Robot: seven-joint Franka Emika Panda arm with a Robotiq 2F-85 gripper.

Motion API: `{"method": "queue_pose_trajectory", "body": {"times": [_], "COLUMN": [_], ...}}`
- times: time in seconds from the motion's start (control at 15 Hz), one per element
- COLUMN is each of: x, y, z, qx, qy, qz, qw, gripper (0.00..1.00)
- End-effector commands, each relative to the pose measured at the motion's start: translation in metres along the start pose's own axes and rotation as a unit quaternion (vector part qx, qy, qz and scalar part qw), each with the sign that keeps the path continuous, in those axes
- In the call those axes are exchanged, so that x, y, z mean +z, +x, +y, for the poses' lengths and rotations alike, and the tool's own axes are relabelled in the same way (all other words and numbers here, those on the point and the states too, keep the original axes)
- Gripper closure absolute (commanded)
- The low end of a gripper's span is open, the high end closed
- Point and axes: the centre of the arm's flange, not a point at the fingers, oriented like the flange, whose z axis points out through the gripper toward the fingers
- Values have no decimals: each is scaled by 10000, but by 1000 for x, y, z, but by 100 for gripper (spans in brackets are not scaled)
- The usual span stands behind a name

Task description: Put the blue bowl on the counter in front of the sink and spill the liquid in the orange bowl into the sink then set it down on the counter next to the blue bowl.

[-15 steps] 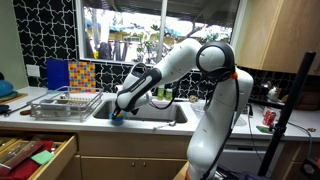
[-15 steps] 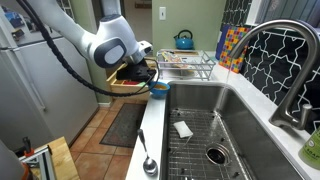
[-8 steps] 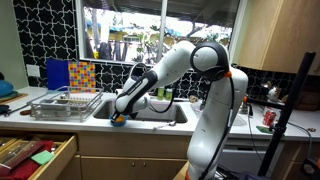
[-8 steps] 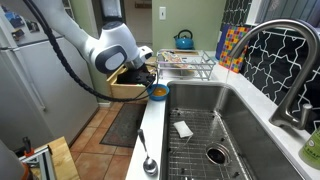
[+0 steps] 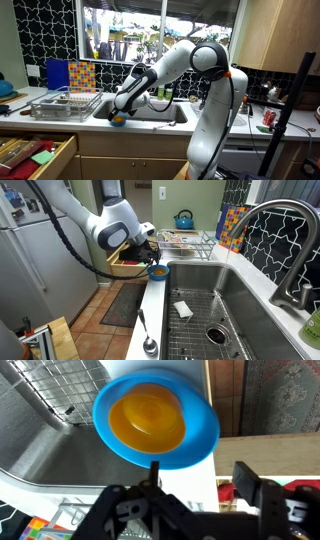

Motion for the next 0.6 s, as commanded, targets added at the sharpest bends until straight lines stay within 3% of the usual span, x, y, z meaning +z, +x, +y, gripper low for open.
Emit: {"method": "queue_pose_trajectory", "body": {"times": [0.0,0.07,0.27,0.4,0.47,0.53], "x": [1,2,6,9,11,12], "y": [0,-2,-6,-9,-10,-11], "z": [11,14,19,21,21,23], "qx": [335,412,611,703,766,825], "qy": [-119,-129,-87,-71,-79,-129], "qz": [-88,-106,-145,-157,-144,-143], "qw": [9993,9990,9980,9974,9969,9964], "gripper": [9,3,5,13,28,34]}}
